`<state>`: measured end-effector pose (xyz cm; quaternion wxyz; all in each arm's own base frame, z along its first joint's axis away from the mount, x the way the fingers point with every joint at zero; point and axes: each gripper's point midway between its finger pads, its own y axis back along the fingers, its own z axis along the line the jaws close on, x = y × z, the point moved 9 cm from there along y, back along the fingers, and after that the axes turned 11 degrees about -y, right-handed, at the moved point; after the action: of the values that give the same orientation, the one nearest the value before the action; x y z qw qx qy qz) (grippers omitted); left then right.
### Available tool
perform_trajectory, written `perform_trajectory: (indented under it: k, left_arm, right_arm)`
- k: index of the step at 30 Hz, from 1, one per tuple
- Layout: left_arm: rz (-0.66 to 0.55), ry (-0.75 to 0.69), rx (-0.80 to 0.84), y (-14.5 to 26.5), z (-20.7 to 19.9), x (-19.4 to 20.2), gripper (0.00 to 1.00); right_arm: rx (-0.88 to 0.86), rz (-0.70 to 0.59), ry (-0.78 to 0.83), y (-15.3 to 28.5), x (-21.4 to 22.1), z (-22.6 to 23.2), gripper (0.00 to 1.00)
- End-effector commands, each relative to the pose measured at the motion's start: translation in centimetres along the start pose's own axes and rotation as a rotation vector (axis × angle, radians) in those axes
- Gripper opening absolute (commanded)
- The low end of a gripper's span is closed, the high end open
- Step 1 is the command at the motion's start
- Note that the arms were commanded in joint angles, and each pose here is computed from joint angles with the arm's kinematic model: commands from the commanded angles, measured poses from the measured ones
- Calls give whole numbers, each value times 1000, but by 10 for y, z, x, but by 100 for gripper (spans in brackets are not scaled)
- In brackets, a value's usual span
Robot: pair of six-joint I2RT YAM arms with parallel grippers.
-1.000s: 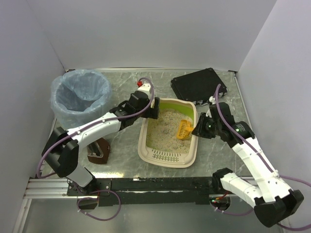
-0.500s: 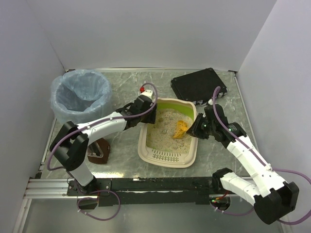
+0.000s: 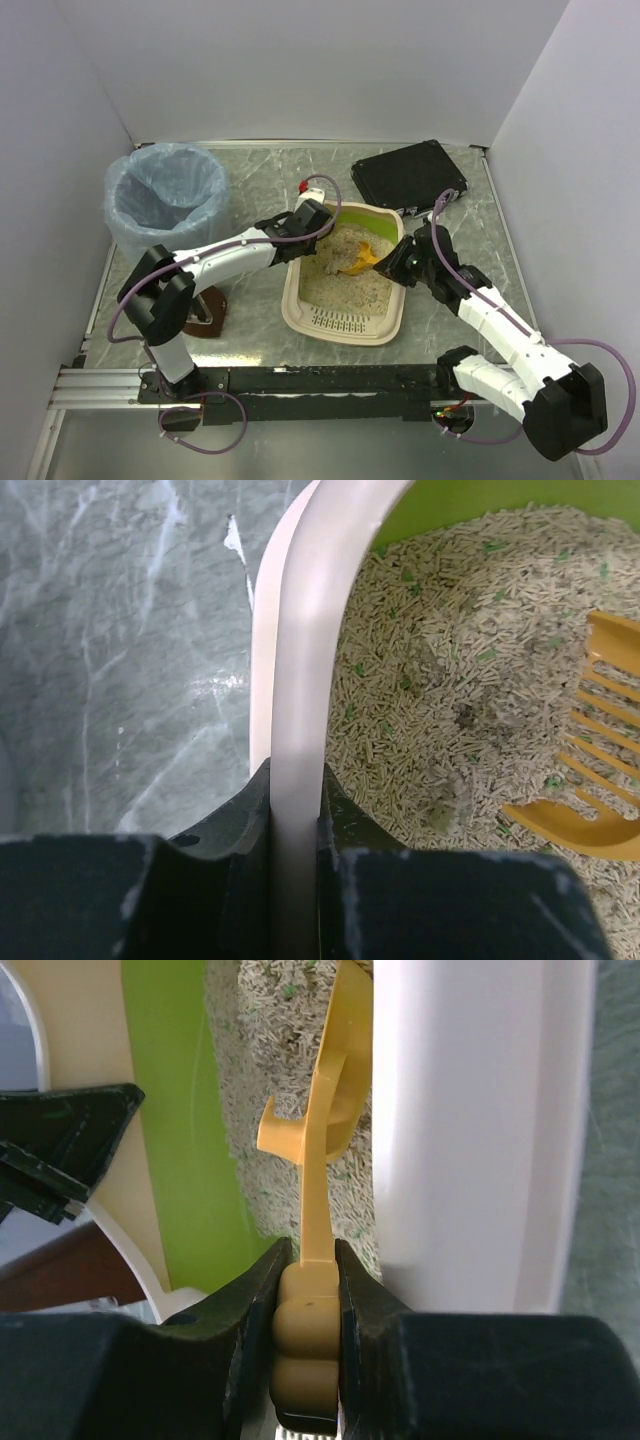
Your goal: Clean the litter box
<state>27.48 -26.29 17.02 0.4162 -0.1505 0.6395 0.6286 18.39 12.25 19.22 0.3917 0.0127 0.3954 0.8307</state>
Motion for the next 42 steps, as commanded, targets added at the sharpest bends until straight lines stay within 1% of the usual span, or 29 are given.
perform_trajectory:
  k: [1, 4, 7, 10, 14, 19, 22, 23, 26, 31, 32, 34, 35, 39, 40, 42]
  left_arm:
    - [48, 77, -40, 3, -11, -2, 1]
    - [51, 130, -45, 9, -14, -7, 1]
    - [21, 179, -53, 22, -14, -15, 1]
    - [-35, 223, -43, 38, -13, -29, 1]
    - [-157, 272, -66, 61, -12, -42, 1]
    - [-202, 319, -113, 74, -3, -48, 1]
    - [-230, 356, -109, 83, 1, -51, 1]
    - [-247, 370, -109, 87, 3, -52, 1]
    - [-273, 401, -119, 95, 8, -53, 1]
    - [-278, 422, -152, 98, 14, -49, 1]
    - [-281, 428, -172, 99, 16, -50, 1]
    - [-267, 428, -197, 95, 17, -46, 1]
    - [-260, 425, -210, 93, 18, -43, 1]
    - [-220, 490, -208, 77, 30, -38, 1]
    - [-216, 494, -218, 76, 33, -34, 1]
    - [-216, 515, -253, 74, 39, -31, 1]
  right_arm:
    - [6, -42, -39, -19, 2, -5, 0]
    - [3, -65, -48, -27, 3, -4, 0]
    - [-8, -83, -59, -36, 6, -3, 0]
    - [-41, -110, -51, -43, 9, 3, 0]
    - [-64, -155, -39, -52, 10, 11, 0]
    - [-127, -155, -55, -64, 19, 16, 0]
    - [-139, -147, -62, -71, 23, 13, 0]
    - [-182, -161, -63, -72, 22, 18, 0]
    - [-205, -176, -42, -78, 22, 16, 0]
    - [-271, -154, 37, -81, 25, 20, 0]
    - [-319, -176, 42, -76, 22, 26, 0]
    - [-367, -174, 64, -71, 26, 22, 0]
    - [-434, -200, 83, -64, 23, 28, 0]
    - [-495, -211, 92, -55, 25, 25, 0]
    - [-514, -190, 80, -53, 28, 25, 0]
    - [-550, -189, 83, -49, 28, 25, 0]
